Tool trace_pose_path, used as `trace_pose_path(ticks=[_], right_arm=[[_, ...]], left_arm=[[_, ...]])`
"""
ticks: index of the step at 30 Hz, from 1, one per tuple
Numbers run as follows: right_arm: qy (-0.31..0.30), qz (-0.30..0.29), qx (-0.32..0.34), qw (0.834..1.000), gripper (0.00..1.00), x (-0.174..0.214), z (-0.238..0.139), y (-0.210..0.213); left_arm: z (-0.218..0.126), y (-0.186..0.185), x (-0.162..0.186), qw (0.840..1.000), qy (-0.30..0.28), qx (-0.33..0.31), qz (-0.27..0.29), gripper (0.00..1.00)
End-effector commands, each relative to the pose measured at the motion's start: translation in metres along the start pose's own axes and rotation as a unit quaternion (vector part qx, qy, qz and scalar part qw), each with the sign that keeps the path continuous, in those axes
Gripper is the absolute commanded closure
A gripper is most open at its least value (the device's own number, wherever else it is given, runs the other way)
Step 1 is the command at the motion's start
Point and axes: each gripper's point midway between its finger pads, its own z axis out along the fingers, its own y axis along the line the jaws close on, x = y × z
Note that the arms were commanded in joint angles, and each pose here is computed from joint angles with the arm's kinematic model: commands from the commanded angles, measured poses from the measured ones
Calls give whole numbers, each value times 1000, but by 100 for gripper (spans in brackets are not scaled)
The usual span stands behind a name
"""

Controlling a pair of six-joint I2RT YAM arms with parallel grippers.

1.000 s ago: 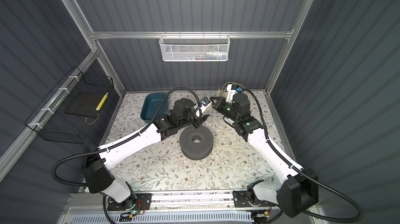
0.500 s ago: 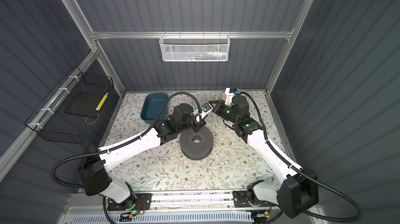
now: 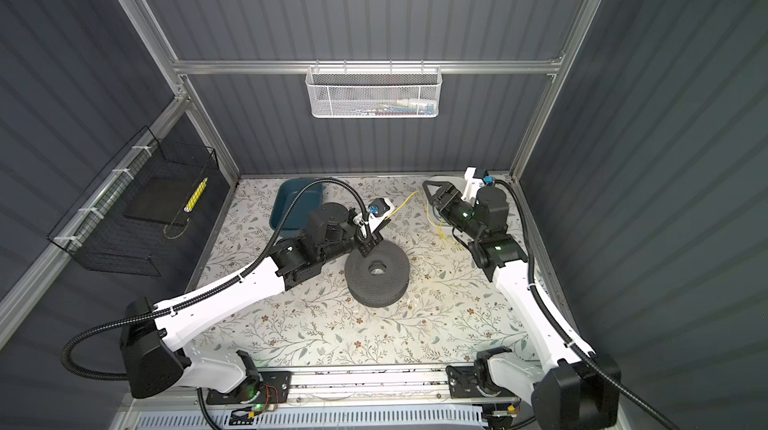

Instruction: Wrap the cables

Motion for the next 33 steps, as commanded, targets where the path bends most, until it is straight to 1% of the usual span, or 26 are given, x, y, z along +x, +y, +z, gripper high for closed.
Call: trace_pose_path(ticks=[1,5,11,13,17,20,22,27,29,32,33], right_arm=[[-6,-2,15,1000,25,-5,-22,-10],[-28,-14,79,996,27,-21,-51,-43],[-46,-38,133,989,27,-33,-83,-74],[-39,-29,144,988,26,-30,-83,-85],[-6,20,131,991,26,-14,-70,-111],[10,42,135,990,26,-5,-64,-127],[15,52,140,989,26,-2,-62,-137],[18,62,142,988,26,-2,-60,-144],[15,67,135,989,29,-4,-60,-144],[13,74,122,990,38,-8,-55,-143],[15,78,119,990,45,-8,-53,-144]], left_arm=[[-11,6,-25,999,-36,-1,-11,100],[-18,7,-33,999,-41,-1,-6,100],[-25,9,-37,999,-40,-2,2,100],[-27,11,-39,999,-40,-4,4,100],[-31,12,-41,999,-41,-7,5,100],[-33,13,-41,999,-42,-8,4,100],[-34,13,-42,999,-43,-8,3,100],[-36,12,-41,999,-43,-7,3,100],[-37,13,-41,999,-43,-8,2,100],[-39,12,-42,999,-46,-7,3,100],[-38,12,-41,999,-45,-6,2,100]])
